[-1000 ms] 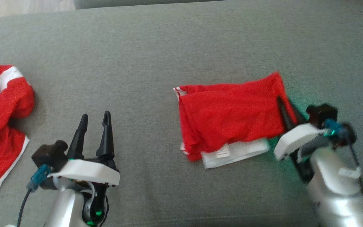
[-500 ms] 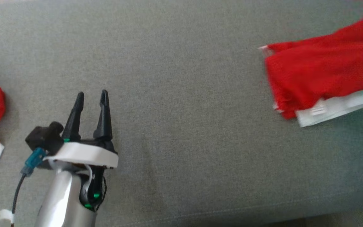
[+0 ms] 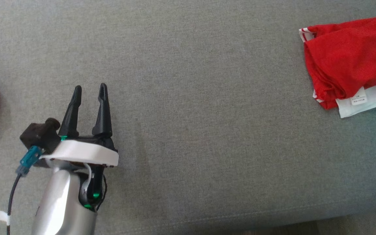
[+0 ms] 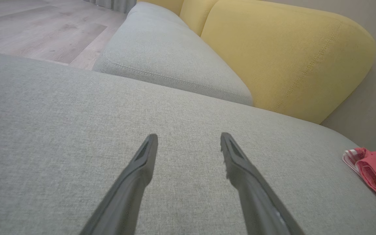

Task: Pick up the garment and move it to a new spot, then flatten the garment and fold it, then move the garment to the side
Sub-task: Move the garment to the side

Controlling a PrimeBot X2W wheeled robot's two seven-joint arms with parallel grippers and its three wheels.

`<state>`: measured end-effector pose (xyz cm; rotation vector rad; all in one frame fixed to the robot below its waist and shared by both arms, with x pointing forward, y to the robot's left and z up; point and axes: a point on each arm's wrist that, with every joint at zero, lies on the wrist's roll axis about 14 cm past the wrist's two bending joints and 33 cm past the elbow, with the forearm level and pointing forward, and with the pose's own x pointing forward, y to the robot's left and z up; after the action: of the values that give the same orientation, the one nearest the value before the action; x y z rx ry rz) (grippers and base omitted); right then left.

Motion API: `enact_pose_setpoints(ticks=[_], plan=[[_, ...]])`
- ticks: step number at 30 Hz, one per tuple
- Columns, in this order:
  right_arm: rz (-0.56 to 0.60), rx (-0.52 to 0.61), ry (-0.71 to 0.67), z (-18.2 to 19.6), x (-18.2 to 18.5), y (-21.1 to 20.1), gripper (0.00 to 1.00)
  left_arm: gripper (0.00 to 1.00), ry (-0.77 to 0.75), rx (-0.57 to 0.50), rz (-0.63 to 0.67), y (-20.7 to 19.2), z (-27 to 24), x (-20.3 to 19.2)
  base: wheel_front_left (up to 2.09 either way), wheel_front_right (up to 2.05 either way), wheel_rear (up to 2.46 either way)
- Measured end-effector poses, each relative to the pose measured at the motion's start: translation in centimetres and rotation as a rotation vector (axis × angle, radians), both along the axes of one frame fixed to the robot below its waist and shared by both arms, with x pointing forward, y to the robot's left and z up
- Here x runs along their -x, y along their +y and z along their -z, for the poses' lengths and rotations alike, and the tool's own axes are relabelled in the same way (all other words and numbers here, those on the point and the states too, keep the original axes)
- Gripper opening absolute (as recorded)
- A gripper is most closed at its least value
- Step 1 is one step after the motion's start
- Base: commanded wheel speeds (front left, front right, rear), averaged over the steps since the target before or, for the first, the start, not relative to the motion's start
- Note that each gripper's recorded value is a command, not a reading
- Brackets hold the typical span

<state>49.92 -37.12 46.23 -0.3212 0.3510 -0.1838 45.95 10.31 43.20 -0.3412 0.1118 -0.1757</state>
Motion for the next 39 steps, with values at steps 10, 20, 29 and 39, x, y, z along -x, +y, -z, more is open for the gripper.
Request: enact_pose_setpoints(ticks=[10, 20, 29, 39], plan=[[0.006, -0.059, -0.088, -2.7, 0.3, 1.0, 1.0, 1.0, -0.041, 0.008, 0.009, -0.4, -2.1, 0.6, 0.0, 0.0, 0.0], [-0.184, -0.178, -0.31, -8.5, -0.2, 10.1, 1.0, 1.0, -0.076, 0.019, -0.028, 0.7, -4.3, 3.4, 0.0, 0.0, 0.0], [-0.339, -0.367, -0.375, -8.4, 3.2, 19.7, 1.0, 1.0, -0.126, 0.017, -0.069, 2.0, -6.5, 5.9, 0.0, 0.0, 0.0], [-0.391, -0.446, -0.324, -3.9, 10.0, 24.4, 1.0, 1.0, -0.108, -0.01, -0.122, 3.9, -5.9, 10.0, 0.0, 0.0, 0.0]])
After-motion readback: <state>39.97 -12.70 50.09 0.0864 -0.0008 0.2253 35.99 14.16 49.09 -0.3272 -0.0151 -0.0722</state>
